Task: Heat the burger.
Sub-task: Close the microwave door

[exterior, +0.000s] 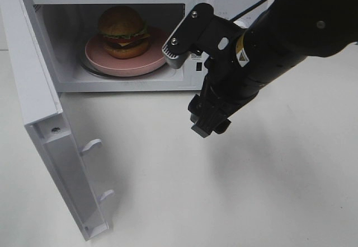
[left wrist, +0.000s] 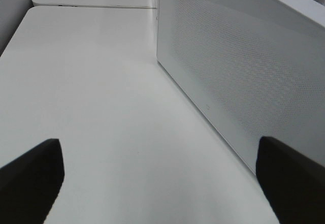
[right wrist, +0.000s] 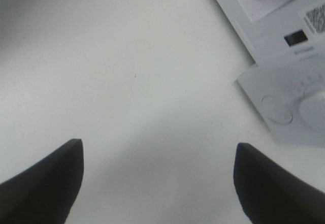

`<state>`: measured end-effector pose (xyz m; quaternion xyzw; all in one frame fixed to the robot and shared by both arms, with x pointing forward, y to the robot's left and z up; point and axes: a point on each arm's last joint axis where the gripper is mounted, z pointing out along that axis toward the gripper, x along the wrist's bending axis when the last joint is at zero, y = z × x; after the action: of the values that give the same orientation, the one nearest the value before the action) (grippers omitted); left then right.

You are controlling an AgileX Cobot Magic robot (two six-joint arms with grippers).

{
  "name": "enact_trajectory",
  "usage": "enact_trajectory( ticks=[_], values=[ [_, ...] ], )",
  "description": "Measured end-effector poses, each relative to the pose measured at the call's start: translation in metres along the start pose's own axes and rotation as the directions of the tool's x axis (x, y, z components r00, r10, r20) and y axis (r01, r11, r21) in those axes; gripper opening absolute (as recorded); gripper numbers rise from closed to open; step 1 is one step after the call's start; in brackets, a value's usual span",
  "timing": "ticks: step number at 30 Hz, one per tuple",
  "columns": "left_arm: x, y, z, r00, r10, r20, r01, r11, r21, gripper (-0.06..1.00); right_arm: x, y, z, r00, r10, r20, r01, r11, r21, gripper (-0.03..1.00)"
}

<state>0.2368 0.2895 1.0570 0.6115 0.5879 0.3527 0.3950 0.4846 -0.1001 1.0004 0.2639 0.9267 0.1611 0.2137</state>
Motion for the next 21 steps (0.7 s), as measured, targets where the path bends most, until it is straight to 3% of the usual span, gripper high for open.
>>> enact_trajectory(
  ticks=[6, 21],
  values=[
    [0.0, 0.0, 0.0, 1.0, 0.0, 0.0, 0.0, 1.0, 0.0, 0.97, 0.0, -0.023, -0.018, 0.991, 0.13, 0.018, -0.131, 0.983, 0.125, 0.76],
    [0.0, 0.0, 0.0, 1.0, 0.0, 0.0, 0.0, 1.0, 0.0, 0.97, 0.003, -0.066, -0.076, 0.972, 0.231, 0.036, -0.233, 0.946, 0.224, 0.76]
  ],
)
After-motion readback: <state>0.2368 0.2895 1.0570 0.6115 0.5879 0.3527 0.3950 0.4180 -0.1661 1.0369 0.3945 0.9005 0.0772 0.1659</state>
